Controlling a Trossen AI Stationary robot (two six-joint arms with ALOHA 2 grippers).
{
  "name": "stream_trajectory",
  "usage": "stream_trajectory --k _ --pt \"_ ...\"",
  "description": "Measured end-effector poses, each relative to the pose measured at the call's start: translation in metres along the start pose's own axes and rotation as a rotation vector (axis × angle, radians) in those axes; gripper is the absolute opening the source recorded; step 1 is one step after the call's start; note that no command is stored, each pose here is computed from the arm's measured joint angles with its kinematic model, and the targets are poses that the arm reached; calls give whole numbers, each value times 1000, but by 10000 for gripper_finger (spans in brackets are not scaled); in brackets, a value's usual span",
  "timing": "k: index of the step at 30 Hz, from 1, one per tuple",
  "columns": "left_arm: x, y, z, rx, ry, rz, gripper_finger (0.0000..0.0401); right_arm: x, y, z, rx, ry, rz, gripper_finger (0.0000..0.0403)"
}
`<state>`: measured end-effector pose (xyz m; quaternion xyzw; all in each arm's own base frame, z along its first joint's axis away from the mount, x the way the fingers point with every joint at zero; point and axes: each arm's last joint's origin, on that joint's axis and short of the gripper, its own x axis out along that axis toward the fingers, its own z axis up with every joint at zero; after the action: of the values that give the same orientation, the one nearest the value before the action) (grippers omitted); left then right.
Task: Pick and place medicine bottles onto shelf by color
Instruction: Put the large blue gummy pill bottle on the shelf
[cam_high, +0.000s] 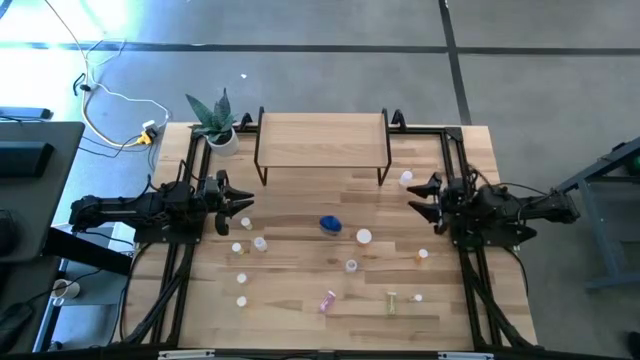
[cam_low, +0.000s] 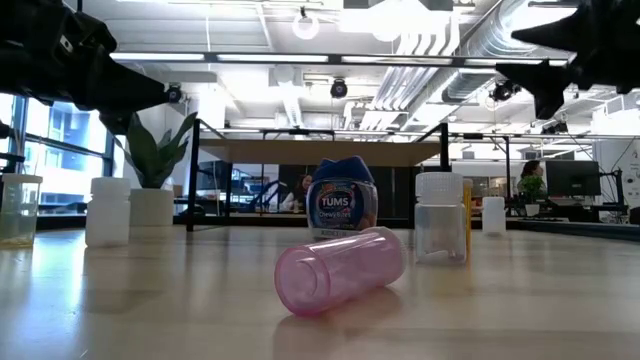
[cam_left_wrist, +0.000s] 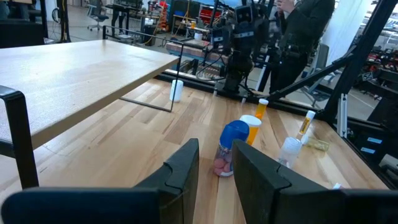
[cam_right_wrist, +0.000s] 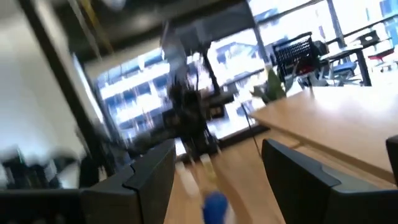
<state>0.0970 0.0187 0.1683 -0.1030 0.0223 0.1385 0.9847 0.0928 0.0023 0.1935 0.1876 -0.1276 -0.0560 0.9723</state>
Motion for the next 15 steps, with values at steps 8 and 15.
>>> stream_trajectory --k 8,15 --pt "0 0 0 0 0 0 87 -2 -1 15 242 -207 -112 231" --pt "0 0 0 0 0 0 87 -3 0 24 319 -306 -145 231"
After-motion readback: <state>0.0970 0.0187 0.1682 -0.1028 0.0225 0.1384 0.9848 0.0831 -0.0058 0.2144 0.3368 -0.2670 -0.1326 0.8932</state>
